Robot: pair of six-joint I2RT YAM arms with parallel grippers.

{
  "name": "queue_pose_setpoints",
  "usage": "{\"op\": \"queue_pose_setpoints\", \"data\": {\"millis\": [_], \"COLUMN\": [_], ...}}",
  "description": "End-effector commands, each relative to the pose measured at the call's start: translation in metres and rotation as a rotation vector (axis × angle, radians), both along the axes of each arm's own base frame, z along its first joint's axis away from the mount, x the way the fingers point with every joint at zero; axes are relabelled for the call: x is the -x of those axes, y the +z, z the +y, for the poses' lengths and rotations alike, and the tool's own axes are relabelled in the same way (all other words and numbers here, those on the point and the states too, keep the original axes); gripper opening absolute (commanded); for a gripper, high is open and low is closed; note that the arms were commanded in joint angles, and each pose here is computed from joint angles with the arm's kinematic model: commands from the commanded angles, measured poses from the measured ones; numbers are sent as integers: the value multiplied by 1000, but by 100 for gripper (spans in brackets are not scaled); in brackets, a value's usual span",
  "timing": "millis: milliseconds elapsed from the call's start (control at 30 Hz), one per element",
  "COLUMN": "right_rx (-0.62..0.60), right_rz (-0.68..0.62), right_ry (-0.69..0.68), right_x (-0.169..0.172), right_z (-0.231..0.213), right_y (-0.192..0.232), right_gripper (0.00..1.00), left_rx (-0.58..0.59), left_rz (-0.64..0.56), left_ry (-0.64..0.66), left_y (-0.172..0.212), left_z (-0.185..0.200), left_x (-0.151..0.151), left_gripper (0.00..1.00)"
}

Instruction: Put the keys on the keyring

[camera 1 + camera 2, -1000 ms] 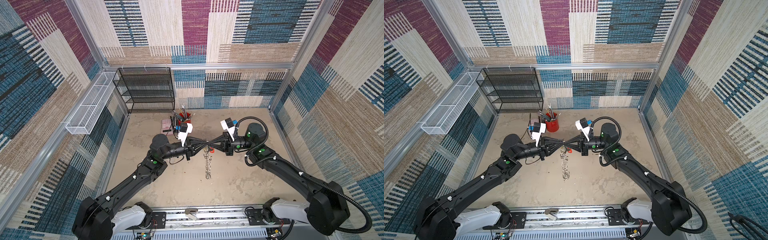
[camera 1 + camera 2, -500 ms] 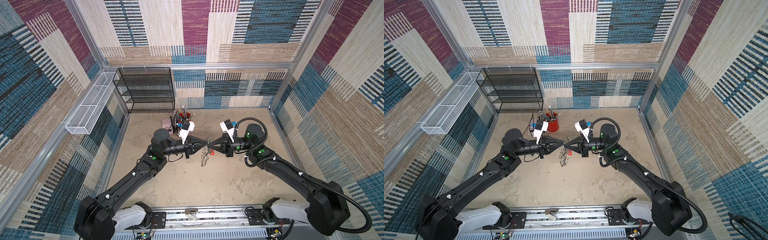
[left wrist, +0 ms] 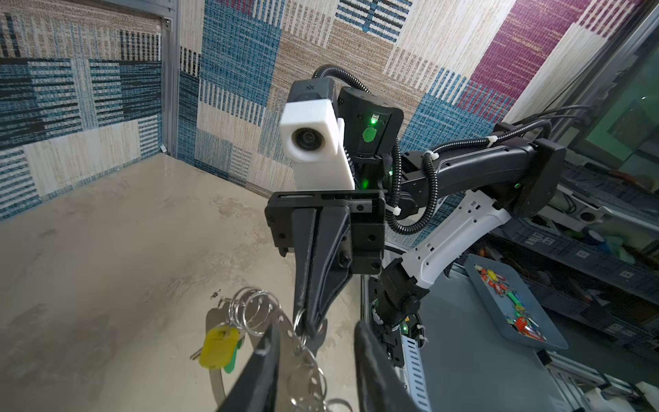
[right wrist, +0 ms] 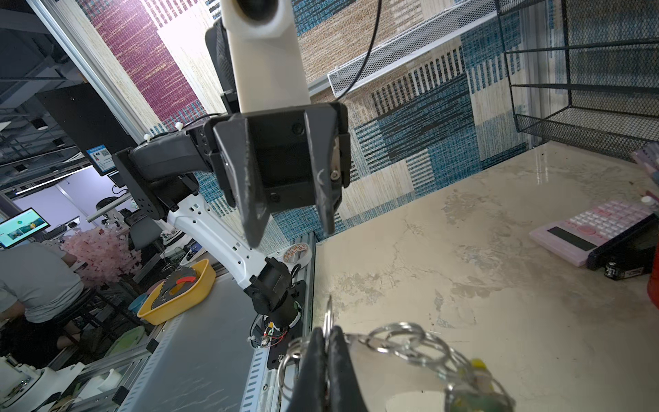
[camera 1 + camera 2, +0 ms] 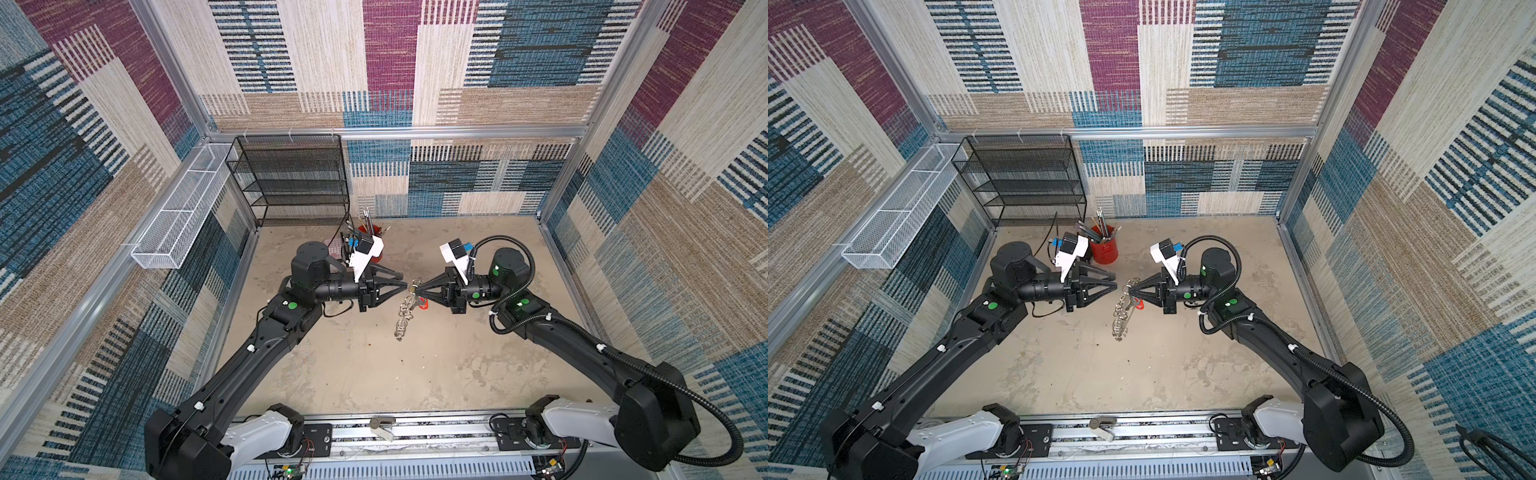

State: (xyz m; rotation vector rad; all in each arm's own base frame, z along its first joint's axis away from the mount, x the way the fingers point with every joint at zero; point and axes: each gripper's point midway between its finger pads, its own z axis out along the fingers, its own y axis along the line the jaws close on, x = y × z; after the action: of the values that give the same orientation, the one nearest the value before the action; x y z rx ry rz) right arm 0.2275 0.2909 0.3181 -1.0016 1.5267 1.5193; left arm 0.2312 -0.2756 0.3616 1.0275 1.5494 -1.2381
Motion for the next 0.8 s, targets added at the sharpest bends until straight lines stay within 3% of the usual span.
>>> {"op": "queue_pose_setpoints", "data": {"millis": [0,200,433,767], "right_rx": [-27,-29,-30,-33], "right_rz": [-49,-53,-56,-60], "right_ry": [23,40,51,54], "right_x": [4,6,8,11], "right_z": [0,0,0,-1], "right_y": [10,11,10,11], "right_gripper": [0,0,0,0], "left_rx": [-110,-220,-326,-379], "left_rz": [-71,-70,-87,-88], "left_ry": [-118,-226,-233,-264], "left_y": [-13,-17,-25,-32], "left_z": [2,0,-7,-20], "left_x": [19,22,11,4], "left_gripper": [38,36,37,31]}}
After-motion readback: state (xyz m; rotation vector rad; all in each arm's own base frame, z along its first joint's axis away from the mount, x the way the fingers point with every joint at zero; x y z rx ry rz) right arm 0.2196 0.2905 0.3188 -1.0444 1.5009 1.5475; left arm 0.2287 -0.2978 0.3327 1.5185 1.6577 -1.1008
